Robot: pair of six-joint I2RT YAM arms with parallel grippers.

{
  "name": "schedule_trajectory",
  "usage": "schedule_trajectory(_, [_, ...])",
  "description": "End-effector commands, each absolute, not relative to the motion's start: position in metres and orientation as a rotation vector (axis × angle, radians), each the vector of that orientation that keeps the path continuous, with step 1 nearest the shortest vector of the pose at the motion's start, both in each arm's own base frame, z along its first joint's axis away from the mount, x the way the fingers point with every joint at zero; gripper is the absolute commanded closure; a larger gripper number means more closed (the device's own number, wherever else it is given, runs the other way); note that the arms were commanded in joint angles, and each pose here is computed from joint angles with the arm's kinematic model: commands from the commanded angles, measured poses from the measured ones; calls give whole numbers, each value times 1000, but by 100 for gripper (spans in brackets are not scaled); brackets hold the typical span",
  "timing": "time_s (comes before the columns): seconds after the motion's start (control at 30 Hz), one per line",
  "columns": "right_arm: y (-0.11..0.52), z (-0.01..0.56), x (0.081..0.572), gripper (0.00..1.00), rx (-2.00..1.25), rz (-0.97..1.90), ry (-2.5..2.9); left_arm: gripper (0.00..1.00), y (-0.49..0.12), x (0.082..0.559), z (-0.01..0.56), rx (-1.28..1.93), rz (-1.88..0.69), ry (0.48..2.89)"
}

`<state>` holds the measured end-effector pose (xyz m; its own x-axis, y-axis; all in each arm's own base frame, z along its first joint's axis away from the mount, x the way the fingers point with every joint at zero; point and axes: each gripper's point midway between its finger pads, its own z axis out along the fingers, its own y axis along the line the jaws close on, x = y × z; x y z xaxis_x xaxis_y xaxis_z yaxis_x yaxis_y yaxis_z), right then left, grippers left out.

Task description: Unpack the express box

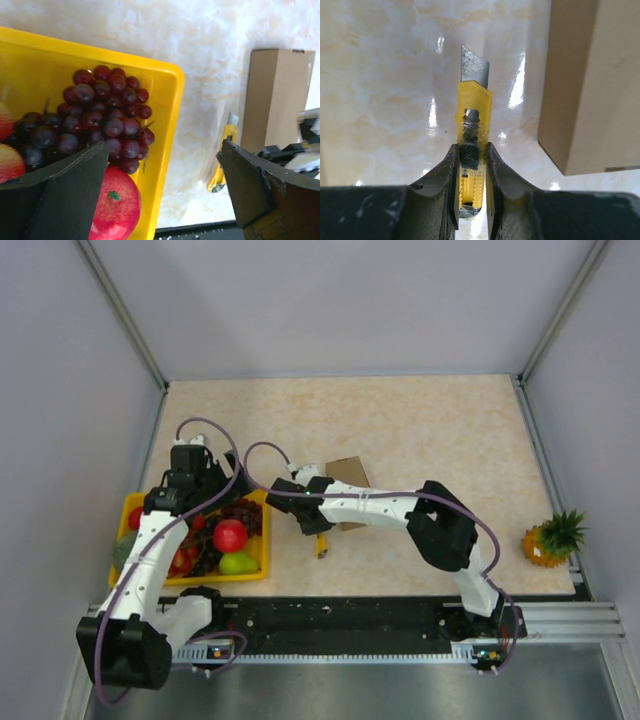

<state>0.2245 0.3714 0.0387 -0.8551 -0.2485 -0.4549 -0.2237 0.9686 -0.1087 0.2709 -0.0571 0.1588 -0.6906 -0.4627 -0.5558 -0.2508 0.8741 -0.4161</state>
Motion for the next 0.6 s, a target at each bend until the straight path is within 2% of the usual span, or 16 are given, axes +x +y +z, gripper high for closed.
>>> schedule_trajectory(0.0, [375,105,249,97,-326,119,2497,1,-87,273,159,-373,-615,2377])
schedule_trajectory(0.13, [367,141,258,97,-331,251,2455,1,-113,270,159,-331,-814,2404])
schedule_trajectory(0.4, [358,185,256,96,-461,540,2357,1,-169,275,217,-112,-1314,2181])
schedule_trajectory(0.57, [353,206,254,96,-508,637,2316,1,-191,270,247,42,-1489,2058])
